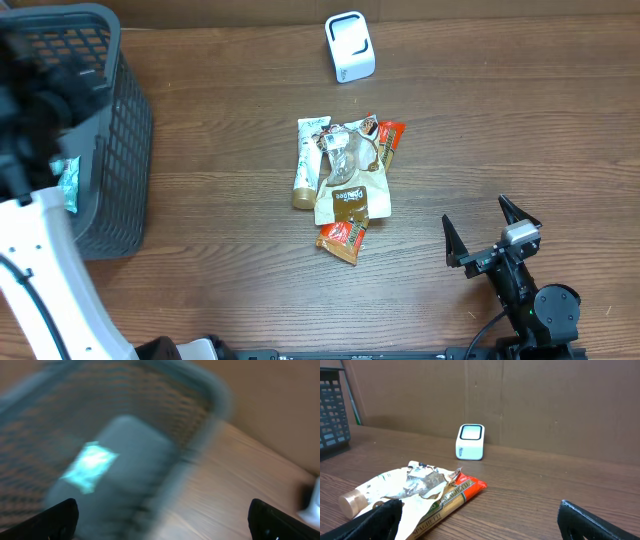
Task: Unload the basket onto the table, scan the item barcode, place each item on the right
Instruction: 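Reach the left gripper into the basket toward the green packet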
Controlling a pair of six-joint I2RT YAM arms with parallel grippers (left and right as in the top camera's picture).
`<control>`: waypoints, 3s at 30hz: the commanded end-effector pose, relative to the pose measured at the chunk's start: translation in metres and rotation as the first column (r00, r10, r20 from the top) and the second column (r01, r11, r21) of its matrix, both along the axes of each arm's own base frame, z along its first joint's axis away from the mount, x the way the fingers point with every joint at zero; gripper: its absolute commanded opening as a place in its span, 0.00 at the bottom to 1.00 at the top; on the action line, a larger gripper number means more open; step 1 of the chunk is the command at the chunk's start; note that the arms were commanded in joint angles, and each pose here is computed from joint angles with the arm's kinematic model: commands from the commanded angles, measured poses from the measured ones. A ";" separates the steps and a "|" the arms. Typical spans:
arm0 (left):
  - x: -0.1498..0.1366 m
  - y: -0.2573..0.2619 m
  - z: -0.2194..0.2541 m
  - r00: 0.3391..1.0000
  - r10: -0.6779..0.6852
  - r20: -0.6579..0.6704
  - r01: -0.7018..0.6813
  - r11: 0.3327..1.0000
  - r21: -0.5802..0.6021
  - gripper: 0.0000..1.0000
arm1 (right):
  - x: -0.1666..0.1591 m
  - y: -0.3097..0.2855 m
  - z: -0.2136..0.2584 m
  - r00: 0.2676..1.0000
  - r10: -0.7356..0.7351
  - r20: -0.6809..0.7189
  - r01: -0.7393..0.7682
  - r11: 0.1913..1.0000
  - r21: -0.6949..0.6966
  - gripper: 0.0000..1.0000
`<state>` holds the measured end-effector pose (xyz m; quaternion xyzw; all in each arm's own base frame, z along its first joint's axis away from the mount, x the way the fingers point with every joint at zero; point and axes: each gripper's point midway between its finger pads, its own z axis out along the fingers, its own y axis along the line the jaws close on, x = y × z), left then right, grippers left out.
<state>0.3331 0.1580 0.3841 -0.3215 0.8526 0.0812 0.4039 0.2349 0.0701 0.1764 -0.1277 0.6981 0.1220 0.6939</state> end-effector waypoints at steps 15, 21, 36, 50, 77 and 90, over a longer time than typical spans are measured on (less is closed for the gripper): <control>0.001 0.106 -0.202 0.906 -0.025 -0.423 0.014 0.999 -0.029 1.00 | 0.000 0.002 -0.002 1.000 0.008 0.002 -0.008 1.000 0.004 1.00; 0.000 0.126 -0.248 0.838 -0.053 -0.544 0.056 0.998 -0.010 1.00 | 0.000 0.002 -0.002 1.000 0.008 0.002 -0.008 1.000 0.004 1.00; -0.030 0.164 -0.327 0.751 -0.075 -0.656 0.006 0.994 -0.107 0.93 | 0.000 0.002 -0.002 1.000 0.008 0.002 -0.008 1.000 0.004 1.00; -0.028 0.168 -0.370 0.741 -0.114 -0.661 0.002 0.986 -0.167 0.73 | 0.000 0.002 -0.002 1.000 0.008 0.002 -0.008 1.000 0.004 1.00; 0.008 0.153 -0.280 0.891 -0.115 -0.439 0.020 0.976 -0.215 1.00 | 0.000 0.002 -0.002 1.000 0.008 0.002 -0.008 1.000 0.004 1.00; 0.033 0.177 -0.276 0.875 -0.226 -0.427 0.226 0.973 -0.051 1.00 | 0.000 0.002 -0.002 1.000 0.008 0.002 -0.008 1.000 0.004 1.00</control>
